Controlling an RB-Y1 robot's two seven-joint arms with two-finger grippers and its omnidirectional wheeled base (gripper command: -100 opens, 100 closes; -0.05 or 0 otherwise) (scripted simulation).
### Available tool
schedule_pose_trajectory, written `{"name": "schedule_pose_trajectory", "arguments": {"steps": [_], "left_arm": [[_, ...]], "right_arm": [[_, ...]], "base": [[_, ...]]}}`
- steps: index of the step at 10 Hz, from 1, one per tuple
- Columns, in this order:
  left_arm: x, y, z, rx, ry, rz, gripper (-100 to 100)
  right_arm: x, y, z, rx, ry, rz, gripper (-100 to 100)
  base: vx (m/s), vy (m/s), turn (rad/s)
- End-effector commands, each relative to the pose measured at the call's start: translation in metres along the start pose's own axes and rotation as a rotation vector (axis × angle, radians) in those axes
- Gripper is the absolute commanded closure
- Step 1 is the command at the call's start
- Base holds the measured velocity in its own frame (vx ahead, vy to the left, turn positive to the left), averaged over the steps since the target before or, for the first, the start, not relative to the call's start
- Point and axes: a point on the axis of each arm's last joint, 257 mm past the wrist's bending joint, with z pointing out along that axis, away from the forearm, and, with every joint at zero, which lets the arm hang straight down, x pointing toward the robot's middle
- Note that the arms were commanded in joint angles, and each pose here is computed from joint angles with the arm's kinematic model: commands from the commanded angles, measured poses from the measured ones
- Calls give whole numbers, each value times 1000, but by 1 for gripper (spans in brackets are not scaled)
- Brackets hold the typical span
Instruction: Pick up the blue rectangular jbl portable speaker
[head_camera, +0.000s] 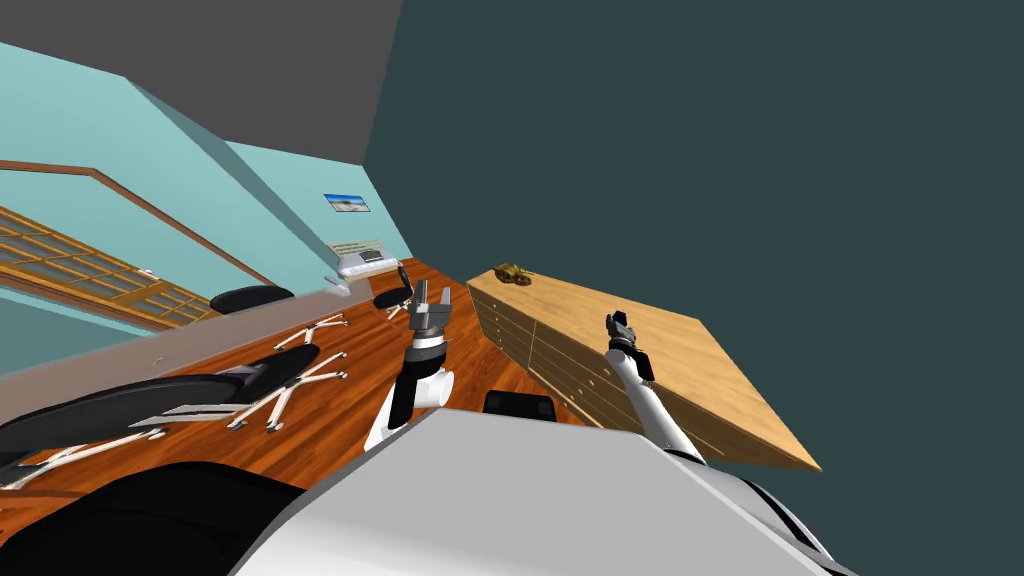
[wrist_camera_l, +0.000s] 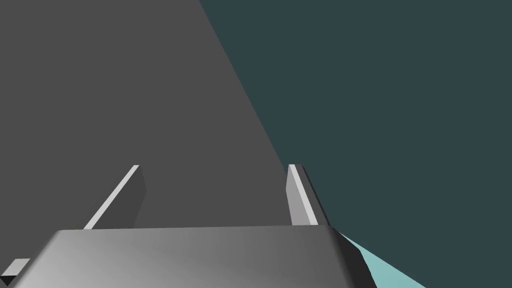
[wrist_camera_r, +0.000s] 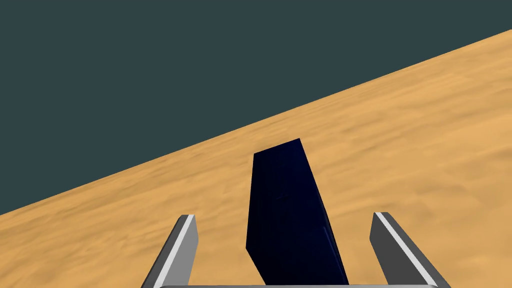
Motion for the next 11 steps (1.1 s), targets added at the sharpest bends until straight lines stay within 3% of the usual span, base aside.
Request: {"name": "schedule_pose_trajectory", "arguments": {"steps": [1,2,3,4,5,6,7,8,9,11], "left_arm": [[0,0,0,0,0,0,0],[0,0,0,0,0,0,0],[0,0,0,0,0,0,0],[0,0,0,0,0,0,0],[0,0,0,0,0,0,0],[0,0,0,0,0,0,0],[0,0,0,0,0,0,0],[0,0,0,0,0,0,0],[0,0,0,0,0,0,0],[0,0,0,0,0,0,0]], "right_arm": [[16,29,10,-40,23,4,-100],[14,30,9,-42,20,3,-100],[32,56,17,-78,46,8,-100],[30,58,16,-82,42,6,-100],[47,85,22,-121,66,11,-100],[47,85,22,-121,66,11,-100],[66,112,26,-160,93,17,-100],[58,99,27,-141,80,13,-100],[60,100,28,-144,82,15,100],[59,101,28,-145,81,14,100]], "base": [[-40,41,291],[-34,33,139],[-49,43,286],[-34,24,125],[-41,46,230],[-40,51,172],[-50,60,303],[-17,23,67],[-2,3,-33],[-1,0,5]]}}
